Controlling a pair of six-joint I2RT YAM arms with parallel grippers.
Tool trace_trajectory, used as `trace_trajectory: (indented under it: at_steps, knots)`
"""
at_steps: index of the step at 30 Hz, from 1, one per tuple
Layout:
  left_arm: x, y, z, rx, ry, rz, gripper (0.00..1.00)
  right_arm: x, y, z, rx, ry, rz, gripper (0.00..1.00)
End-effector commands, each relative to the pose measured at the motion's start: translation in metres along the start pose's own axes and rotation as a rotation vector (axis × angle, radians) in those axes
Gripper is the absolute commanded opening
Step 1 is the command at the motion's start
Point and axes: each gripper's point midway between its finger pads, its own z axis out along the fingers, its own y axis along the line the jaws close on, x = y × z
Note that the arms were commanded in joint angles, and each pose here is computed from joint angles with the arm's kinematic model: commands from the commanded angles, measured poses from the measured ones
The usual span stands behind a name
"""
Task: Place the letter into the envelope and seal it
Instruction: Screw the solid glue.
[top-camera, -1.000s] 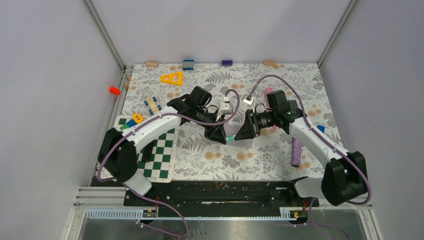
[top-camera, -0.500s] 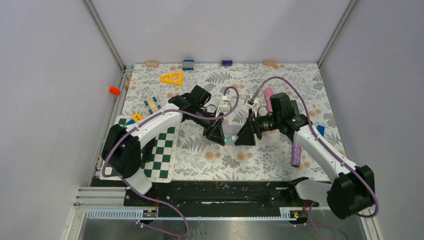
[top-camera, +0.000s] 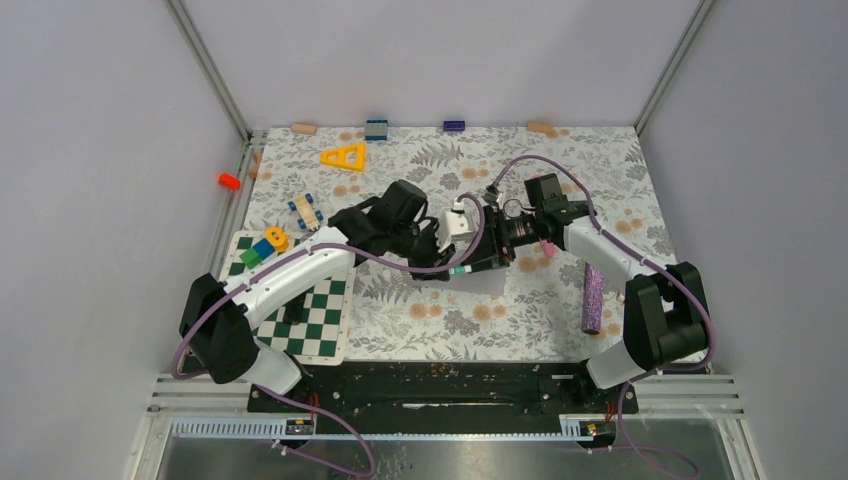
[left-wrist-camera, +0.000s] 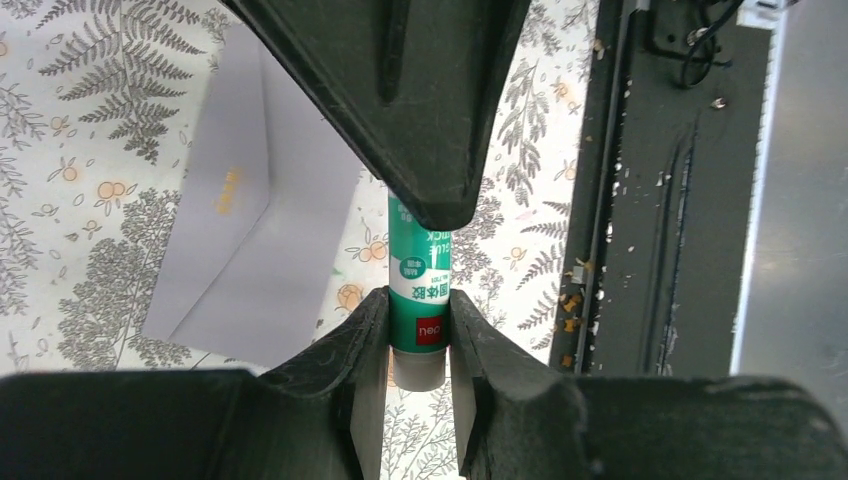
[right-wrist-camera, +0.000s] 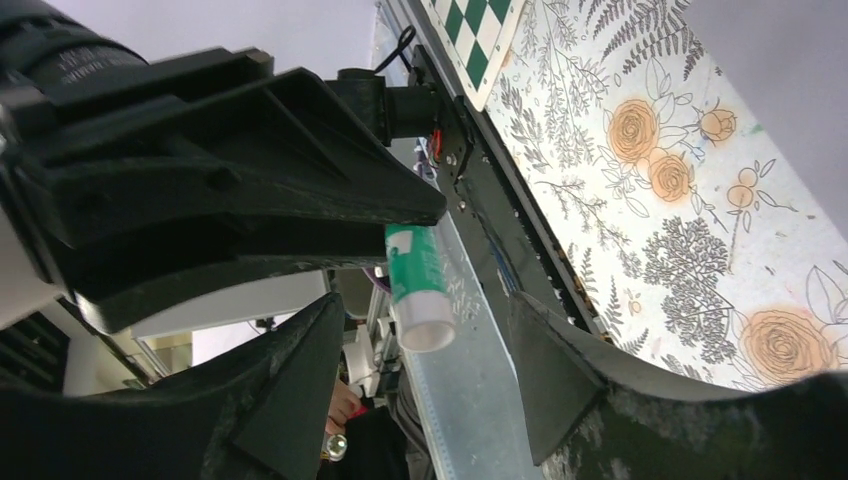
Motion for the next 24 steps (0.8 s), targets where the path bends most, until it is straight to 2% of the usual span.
trace_trajectory:
  at_steps: [1, 9, 24]
  knots:
    - [-0.0076, 0.0157, 0.0017, -0.104, -0.003, 0.082, 0.00, -0.0045, 0.0141, -0.0022, -0.055, -0.009, 0.028, 0.67]
    - [-0.0076, 0.0184, 0.0020, -0.124, 0.001, 0.083, 0.00, -0.0032, 0.0095, 0.0005, -0.071, -0.009, 0.061, 0.48]
    - [-0.0070, 0.0162, 0.0018, -0.118, -0.006, 0.086, 0.00, -0.0113, 0.0062, -0.0054, -0.108, -0.037, 0.084, 0.42]
